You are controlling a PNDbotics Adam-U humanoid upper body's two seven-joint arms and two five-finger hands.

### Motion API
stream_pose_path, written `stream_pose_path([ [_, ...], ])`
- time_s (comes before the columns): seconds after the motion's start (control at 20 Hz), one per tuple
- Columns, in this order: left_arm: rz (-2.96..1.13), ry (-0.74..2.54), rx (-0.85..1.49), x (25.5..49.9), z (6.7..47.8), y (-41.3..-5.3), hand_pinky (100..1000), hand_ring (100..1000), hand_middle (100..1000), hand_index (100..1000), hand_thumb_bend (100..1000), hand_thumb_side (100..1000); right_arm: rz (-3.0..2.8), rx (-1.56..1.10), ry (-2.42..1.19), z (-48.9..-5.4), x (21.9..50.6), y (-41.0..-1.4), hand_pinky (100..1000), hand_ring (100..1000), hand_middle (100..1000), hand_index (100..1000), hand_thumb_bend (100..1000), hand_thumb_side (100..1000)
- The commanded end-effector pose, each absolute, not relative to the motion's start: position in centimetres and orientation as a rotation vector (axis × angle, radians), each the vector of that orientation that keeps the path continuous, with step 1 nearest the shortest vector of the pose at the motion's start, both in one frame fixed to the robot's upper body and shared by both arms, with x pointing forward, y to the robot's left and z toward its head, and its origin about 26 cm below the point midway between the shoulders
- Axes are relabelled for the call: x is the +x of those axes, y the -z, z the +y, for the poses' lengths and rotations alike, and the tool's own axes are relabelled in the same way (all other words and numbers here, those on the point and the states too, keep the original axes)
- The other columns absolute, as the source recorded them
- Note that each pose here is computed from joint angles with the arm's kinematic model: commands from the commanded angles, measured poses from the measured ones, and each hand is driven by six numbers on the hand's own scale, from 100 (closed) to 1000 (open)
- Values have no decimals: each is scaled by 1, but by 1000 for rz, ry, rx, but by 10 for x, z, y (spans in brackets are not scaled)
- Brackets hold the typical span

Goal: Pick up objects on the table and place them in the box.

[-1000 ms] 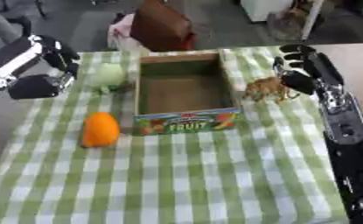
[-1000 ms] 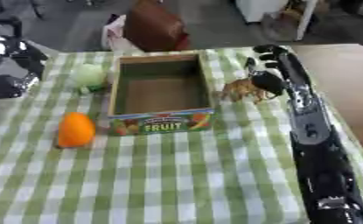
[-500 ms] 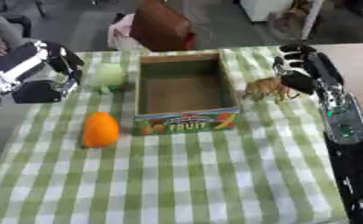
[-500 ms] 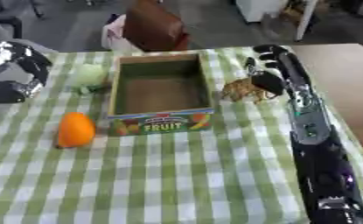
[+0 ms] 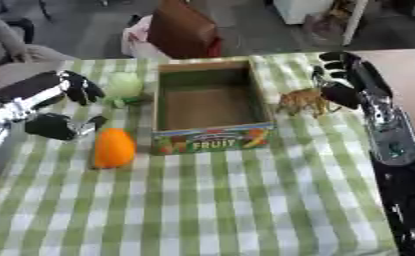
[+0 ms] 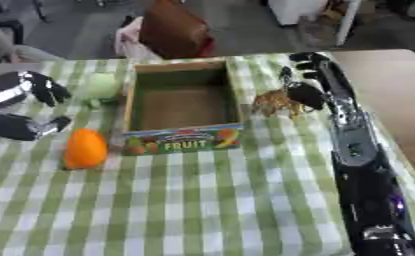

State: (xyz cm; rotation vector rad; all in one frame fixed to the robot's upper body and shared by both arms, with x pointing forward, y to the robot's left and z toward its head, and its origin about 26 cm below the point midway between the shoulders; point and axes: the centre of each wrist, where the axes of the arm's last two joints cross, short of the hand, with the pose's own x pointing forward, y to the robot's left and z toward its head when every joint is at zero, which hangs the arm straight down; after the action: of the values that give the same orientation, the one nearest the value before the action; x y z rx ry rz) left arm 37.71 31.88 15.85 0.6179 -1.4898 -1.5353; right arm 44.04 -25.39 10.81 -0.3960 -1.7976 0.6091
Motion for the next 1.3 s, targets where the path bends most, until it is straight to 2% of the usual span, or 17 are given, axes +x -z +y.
stream_pose_path([
  [0.05,-1475,1568,677,384,318,-160,670,622,613,784,318,449,-1836,-413,-625,-252,442,-123,834,841,804,805,100,300],
  [0.5,-1357,1673,688,394,312,-124,679,638,630,793,393,499,-1836,-410,-627,-252,442,-122,835,841,804,804,100,301],
  [0.75,-1327,1707,713,396,310,-113,691,655,651,806,432,494,-1836,-407,-628,-251,442,-122,834,840,804,804,100,302],
  [0.95,-1311,1749,754,397,308,-108,682,641,634,800,447,472,-1836,-406,-628,-250,442,-121,834,840,804,804,100,303],
  [1.05,-1301,1766,768,398,308,-106,668,610,601,773,365,324,-1835,-406,-628,-250,442,-121,834,840,804,804,100,304],
  [1.1,-1299,1772,772,398,308,-105,644,567,554,737,283,184,-1834,-406,-627,-250,442,-121,834,839,802,803,100,304],
  [1.15,-1300,1772,776,398,308,-105,634,550,535,721,264,170,-1834,-407,-627,-250,442,-121,834,839,802,803,100,304],
  [1.2,-1307,1768,781,398,309,-106,592,483,462,656,165,162,-1834,-407,-626,-250,442,-121,833,839,802,803,100,305],
  [1.25,-1327,1751,790,398,309,-108,578,458,430,627,127,163,-1833,-407,-625,-250,442,-121,833,839,802,803,100,305],
  [1.3,-1352,1728,799,398,309,-111,549,389,348,550,100,175,-1833,-407,-624,-250,442,-121,833,839,801,803,100,305],
])
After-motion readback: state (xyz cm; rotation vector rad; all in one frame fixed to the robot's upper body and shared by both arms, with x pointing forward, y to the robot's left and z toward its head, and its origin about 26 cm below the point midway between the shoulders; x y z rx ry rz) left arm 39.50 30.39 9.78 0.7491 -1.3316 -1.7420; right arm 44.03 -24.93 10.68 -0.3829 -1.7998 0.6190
